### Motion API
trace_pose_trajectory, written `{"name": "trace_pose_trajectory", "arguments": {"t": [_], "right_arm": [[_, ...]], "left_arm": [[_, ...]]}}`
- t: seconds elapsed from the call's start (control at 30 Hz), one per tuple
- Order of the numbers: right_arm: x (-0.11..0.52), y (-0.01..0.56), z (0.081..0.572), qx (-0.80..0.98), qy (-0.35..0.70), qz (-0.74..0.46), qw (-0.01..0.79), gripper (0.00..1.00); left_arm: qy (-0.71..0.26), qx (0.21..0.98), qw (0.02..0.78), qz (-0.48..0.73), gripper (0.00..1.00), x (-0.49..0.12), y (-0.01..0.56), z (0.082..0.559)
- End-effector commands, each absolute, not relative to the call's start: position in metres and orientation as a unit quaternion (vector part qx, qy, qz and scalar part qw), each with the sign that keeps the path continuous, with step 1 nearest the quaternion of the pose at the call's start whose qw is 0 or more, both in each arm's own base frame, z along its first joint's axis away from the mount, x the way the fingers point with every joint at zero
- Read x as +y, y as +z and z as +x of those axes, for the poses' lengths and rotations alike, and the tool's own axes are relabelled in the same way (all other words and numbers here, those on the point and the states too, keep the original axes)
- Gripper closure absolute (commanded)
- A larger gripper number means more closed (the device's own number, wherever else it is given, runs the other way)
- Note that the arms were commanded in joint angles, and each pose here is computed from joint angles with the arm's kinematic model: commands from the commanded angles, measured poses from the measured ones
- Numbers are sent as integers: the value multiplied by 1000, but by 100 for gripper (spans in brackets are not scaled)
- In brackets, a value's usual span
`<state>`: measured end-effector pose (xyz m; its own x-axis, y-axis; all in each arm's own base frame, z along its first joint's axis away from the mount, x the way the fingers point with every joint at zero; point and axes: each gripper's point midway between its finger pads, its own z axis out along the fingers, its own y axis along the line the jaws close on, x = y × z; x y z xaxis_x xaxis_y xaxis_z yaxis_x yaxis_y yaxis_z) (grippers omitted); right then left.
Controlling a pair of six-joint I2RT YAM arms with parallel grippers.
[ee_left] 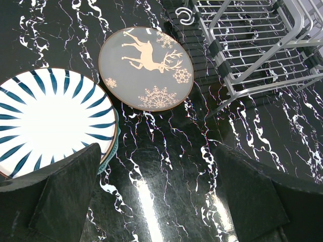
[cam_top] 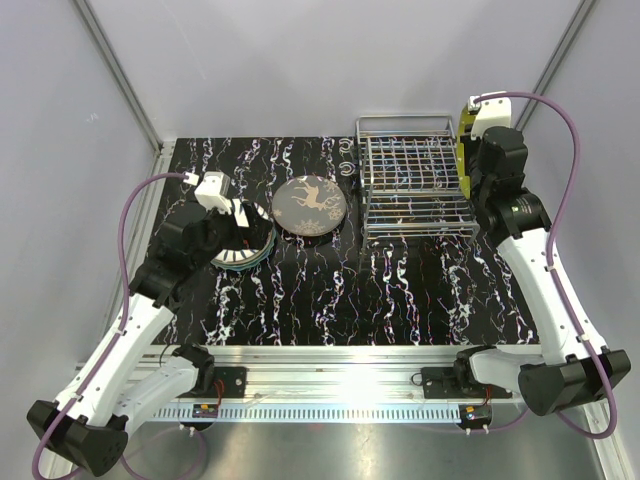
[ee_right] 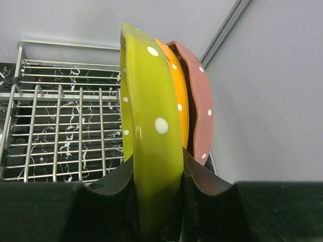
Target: Load the plates into the dish rack
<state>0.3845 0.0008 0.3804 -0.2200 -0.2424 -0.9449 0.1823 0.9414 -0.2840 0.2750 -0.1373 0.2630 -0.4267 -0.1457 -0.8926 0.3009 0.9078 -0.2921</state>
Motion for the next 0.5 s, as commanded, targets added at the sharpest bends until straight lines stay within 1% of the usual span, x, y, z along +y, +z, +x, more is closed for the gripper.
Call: {"name": "trace_pose_trajectory", "arguments": {"t": [0.0, 0.23, 0.47], "right_arm": [[-14, 450, 373, 686, -181, 25, 704, 100], [-19, 437, 372, 692, -199, 25, 693, 100], [-14, 418, 381, 703, -182, 26, 687, 100]], "left_arm": [[-220, 804, 549, 59, 1, -142, 273, 279], [-219, 805, 548, 59, 1, -142, 272, 279], [-220, 805, 547, 62, 1, -143, 272, 278]]}}
